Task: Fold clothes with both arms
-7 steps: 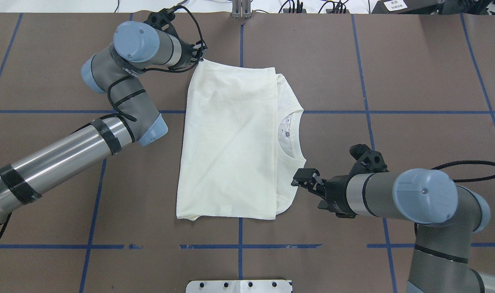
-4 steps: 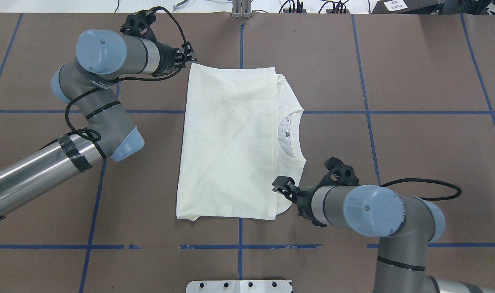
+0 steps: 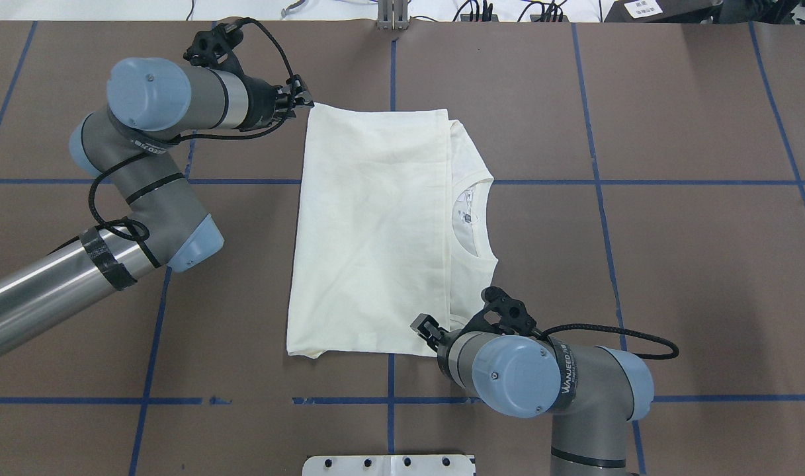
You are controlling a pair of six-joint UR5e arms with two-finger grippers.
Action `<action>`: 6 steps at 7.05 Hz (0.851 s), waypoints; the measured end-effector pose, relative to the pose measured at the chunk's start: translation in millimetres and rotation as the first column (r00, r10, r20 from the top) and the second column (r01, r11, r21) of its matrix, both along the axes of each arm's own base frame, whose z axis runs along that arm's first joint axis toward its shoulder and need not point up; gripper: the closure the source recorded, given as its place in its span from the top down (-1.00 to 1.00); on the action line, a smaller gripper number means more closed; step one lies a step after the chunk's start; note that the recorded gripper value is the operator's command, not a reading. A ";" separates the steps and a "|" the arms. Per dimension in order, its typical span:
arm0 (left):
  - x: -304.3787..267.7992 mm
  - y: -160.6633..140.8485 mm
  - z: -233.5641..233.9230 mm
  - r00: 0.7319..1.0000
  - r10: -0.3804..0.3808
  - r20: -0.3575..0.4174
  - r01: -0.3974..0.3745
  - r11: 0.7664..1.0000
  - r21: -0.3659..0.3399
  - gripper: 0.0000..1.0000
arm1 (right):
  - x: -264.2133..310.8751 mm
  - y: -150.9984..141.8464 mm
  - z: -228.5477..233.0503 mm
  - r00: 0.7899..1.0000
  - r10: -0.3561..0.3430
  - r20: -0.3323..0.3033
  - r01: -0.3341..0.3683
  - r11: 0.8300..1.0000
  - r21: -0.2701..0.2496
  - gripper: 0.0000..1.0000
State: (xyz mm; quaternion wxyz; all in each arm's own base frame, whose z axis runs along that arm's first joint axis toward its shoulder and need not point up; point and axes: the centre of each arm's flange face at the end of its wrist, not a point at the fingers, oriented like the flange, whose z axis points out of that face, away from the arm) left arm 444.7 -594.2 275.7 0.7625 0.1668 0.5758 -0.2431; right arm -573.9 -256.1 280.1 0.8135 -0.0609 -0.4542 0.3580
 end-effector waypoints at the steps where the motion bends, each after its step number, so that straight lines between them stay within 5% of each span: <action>1: 0.3 0.7 2.5 1.000 0.001 0.002 -0.001 1.000 -0.002 -0.06 | 0.9 -4.2 1.7 1.000 0.007 -0.006 -0.007 1.000 0.000 0.40; 3: 0.3 1.5 7.2 1.000 0.001 0.007 -0.001 1.000 -0.006 -0.06 | 3.6 -11.7 3.5 1.000 0.018 -0.012 -0.018 1.000 0.002 0.11; 4: 0.3 1.7 8.4 1.000 0.001 0.008 -0.001 1.000 -0.007 -0.06 | 3.7 -12.3 3.8 1.000 0.019 -0.014 -0.019 1.000 0.002 -0.57; 5: 0.2 1.8 9.2 1.000 0.001 0.009 -0.001 1.000 -0.008 -0.06 | 3.8 -12.5 4.2 1.000 0.020 -0.015 -0.020 1.000 0.001 -1.00; 6: 0.3 1.8 9.4 1.000 0.001 0.009 -0.001 1.000 -0.009 -0.06 | 4.0 -12.6 4.7 1.000 0.021 -0.016 -0.021 1.000 -0.001 -1.00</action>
